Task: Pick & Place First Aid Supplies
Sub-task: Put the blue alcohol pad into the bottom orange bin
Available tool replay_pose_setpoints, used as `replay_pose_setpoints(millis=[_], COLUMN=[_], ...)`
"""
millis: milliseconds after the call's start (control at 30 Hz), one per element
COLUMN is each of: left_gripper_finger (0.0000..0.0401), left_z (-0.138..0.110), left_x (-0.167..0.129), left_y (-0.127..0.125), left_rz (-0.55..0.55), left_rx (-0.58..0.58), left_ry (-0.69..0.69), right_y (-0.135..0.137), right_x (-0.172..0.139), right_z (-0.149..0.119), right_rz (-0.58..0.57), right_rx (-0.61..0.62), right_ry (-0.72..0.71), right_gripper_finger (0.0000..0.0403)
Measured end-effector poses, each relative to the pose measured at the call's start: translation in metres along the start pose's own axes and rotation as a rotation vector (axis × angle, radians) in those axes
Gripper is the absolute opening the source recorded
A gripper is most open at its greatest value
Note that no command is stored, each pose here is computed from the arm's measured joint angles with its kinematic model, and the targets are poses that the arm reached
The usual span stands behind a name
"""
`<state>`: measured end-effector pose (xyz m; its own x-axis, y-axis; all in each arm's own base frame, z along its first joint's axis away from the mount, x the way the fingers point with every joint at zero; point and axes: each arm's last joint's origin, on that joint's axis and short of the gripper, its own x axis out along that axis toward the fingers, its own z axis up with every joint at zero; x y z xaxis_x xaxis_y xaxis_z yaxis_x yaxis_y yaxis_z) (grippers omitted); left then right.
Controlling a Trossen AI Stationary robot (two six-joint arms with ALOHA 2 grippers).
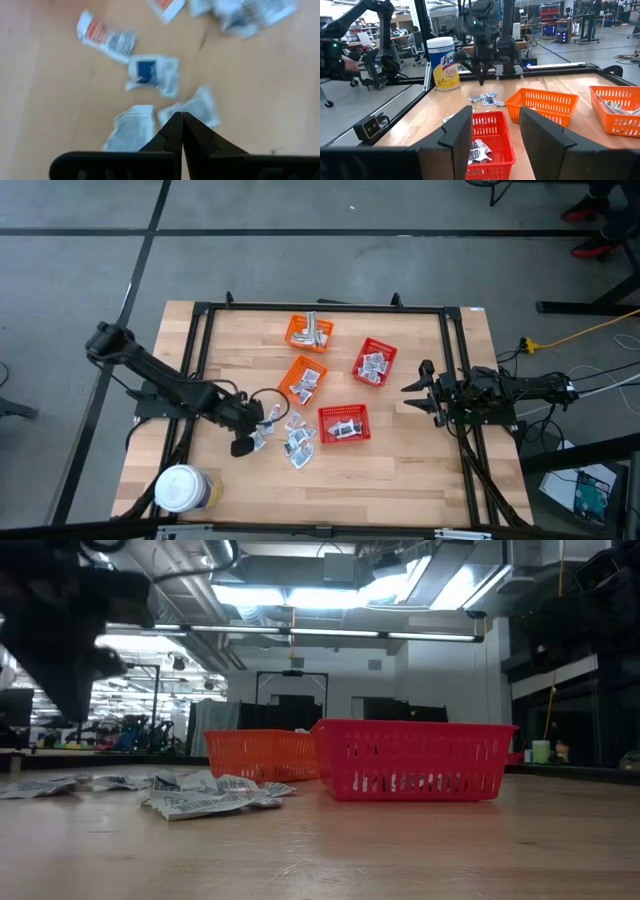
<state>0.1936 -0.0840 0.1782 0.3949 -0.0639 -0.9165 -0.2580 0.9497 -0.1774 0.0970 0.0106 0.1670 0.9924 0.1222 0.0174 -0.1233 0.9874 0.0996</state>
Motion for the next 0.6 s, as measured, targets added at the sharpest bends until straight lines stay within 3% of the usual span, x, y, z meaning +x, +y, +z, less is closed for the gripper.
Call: replay_pose_setpoints(millis=[133,267,600], left_gripper_finger=[0.0001,0.0003,0.005], left_z=[0.001,0.0,-0.008], left_x=[-0.017,-0.021,0.004], left_y=[0.003,0.005,0.009], left_rz=[-0.034,-0.008,0.166], left_rx=[-0.045,-0.016,0.081], left_ry=[-0.072,-0.085,0.067], right_y=[0.0,0.0,0.0], right_x=[0.0,0.0,0.0], right_z=[0.0,0.0,0.0], right_rz=[0.001,0.001,0.0], right_rx=[0.0,0.0,0.0], right_ry=[0.0,0.0,0.0], right_gripper_finger=[0.0163,0.0163,0.0163])
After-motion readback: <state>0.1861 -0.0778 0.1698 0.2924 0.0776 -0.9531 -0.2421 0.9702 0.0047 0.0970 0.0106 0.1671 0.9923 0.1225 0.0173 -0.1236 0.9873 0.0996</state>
